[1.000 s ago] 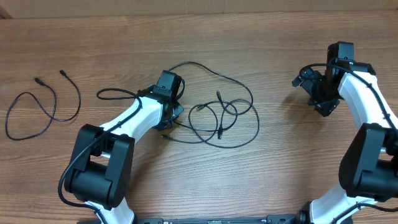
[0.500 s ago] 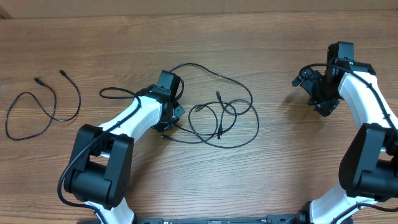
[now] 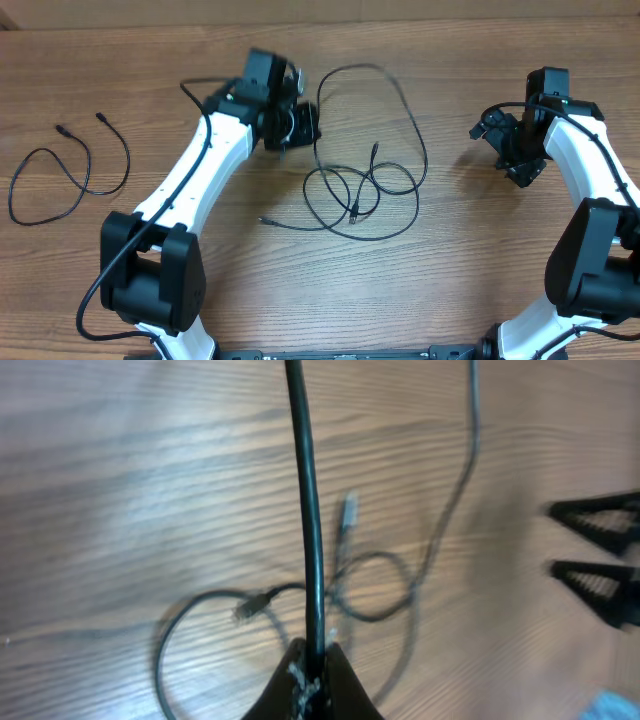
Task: Untangle cables
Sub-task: 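Lift the held cable up and away from the pile with the left gripper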
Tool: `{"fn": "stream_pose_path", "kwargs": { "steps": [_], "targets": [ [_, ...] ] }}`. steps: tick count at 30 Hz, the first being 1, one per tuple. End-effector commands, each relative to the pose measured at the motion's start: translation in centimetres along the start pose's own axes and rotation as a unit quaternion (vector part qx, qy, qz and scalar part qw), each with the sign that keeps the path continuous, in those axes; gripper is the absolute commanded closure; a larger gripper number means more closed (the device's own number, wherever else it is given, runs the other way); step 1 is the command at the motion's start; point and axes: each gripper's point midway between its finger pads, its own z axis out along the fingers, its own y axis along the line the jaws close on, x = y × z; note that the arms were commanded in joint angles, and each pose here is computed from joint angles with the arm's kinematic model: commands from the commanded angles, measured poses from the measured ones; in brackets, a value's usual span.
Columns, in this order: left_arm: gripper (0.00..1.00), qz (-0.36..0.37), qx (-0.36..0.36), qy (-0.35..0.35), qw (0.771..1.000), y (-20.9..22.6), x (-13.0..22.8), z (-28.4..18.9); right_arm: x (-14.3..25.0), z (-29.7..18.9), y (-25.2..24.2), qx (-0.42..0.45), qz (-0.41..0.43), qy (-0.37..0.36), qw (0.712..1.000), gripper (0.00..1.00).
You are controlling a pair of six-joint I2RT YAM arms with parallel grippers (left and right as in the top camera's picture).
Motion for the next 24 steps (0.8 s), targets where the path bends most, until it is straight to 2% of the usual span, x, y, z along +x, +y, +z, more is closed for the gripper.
{"fn": "stream_pose_path", "kwargs": {
  "steps": [1, 7, 13, 24],
  "targets": [
    [0.96, 0.066, 0.056, -0.051, 0.995, -5.3, -3.1, -5.3, -0.3, -0.3, -0.1, 0.002, 0.0, -0.008, 1.0, 0.0],
    [0.96, 0.111, 0.085, -0.121, 0.983, -10.0, -5.9, -11.7, -0.3, -0.3, -0.1, 0.002, 0.0, -0.008, 1.0, 0.0],
    [0.96, 0.161, 0.118, -0.202, 0.959, -14.5, -7.0, -19.0, -0.3, -0.3, -0.1, 0.002, 0.0, -0.008, 1.0, 0.0],
    [0.96, 0.228, 0.188, -0.319, 0.901, -20.6, -4.2, -31.6, -0.3, -0.3, -0.1, 0.002, 0.0, -0.008, 1.0, 0.0]
  ]
}}
